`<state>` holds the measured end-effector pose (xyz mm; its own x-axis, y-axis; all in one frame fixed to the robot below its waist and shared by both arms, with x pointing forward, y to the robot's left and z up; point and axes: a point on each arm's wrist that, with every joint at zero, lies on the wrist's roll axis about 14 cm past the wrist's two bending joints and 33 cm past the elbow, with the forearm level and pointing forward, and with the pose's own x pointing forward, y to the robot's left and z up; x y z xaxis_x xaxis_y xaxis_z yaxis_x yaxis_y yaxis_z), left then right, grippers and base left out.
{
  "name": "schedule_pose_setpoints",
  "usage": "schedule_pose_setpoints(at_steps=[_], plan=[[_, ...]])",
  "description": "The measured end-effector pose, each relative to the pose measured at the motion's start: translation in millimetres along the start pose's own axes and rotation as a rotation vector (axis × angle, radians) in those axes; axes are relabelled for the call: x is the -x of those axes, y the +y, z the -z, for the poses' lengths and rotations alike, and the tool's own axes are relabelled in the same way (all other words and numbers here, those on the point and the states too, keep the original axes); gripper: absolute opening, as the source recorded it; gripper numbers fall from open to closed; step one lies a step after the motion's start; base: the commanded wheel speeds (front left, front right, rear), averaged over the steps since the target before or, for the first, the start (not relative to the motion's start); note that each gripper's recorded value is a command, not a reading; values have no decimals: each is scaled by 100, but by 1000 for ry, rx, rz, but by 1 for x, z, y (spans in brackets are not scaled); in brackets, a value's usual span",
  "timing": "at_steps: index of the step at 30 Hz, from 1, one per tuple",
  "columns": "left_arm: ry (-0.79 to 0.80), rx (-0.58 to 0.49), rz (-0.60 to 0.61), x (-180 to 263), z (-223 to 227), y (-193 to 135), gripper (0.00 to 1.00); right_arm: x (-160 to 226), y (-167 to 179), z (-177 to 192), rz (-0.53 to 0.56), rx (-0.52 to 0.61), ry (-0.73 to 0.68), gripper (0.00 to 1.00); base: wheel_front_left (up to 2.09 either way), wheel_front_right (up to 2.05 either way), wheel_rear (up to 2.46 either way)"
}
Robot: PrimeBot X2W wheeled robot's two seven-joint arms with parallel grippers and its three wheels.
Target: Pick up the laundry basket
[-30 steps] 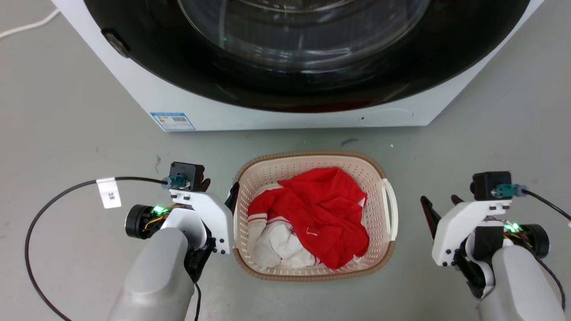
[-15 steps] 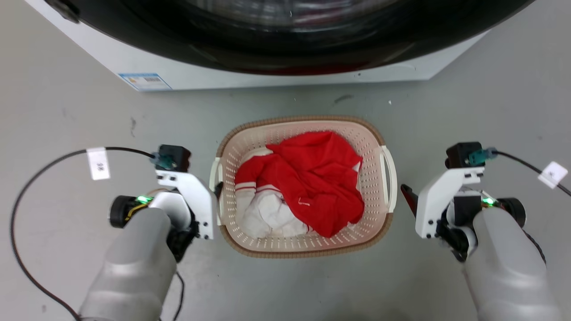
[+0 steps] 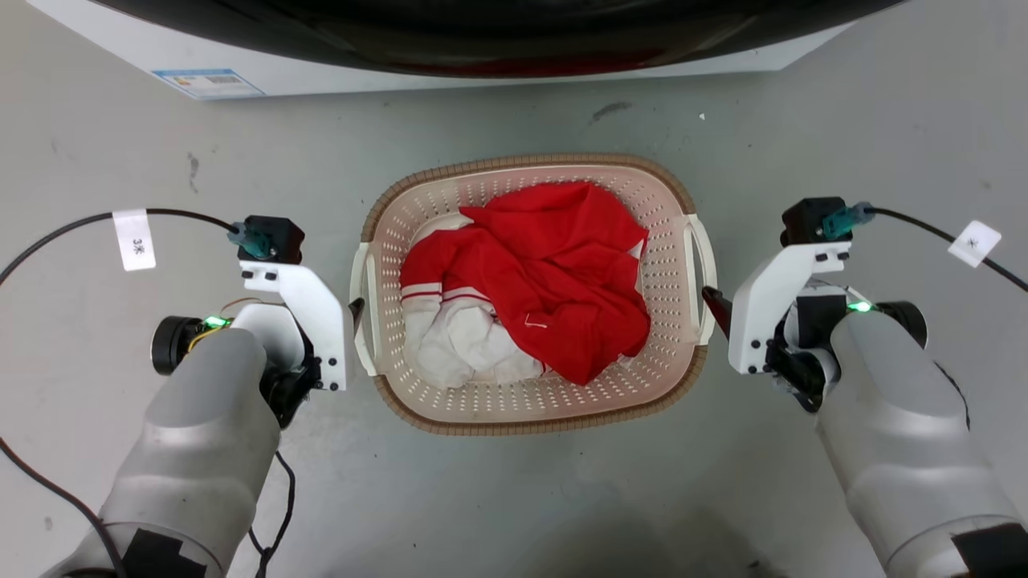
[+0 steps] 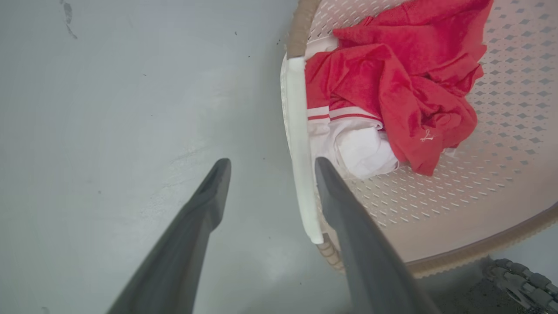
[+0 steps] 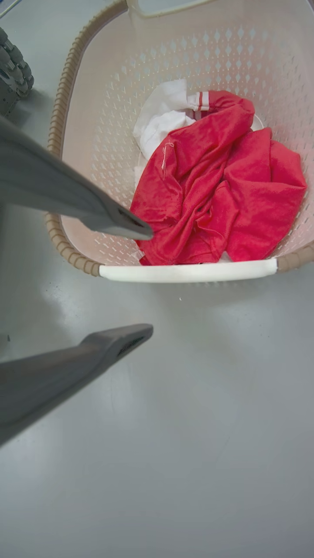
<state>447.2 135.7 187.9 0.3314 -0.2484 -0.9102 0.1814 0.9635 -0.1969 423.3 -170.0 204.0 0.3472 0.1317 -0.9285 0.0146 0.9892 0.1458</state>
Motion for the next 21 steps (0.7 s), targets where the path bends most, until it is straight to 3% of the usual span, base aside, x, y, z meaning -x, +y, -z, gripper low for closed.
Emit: schedule_pose_setpoints(at_steps=[21], plan=[[89, -35, 2, -42, 9, 10, 100, -41, 13, 11, -47, 11, 73, 100, 0, 0, 0]])
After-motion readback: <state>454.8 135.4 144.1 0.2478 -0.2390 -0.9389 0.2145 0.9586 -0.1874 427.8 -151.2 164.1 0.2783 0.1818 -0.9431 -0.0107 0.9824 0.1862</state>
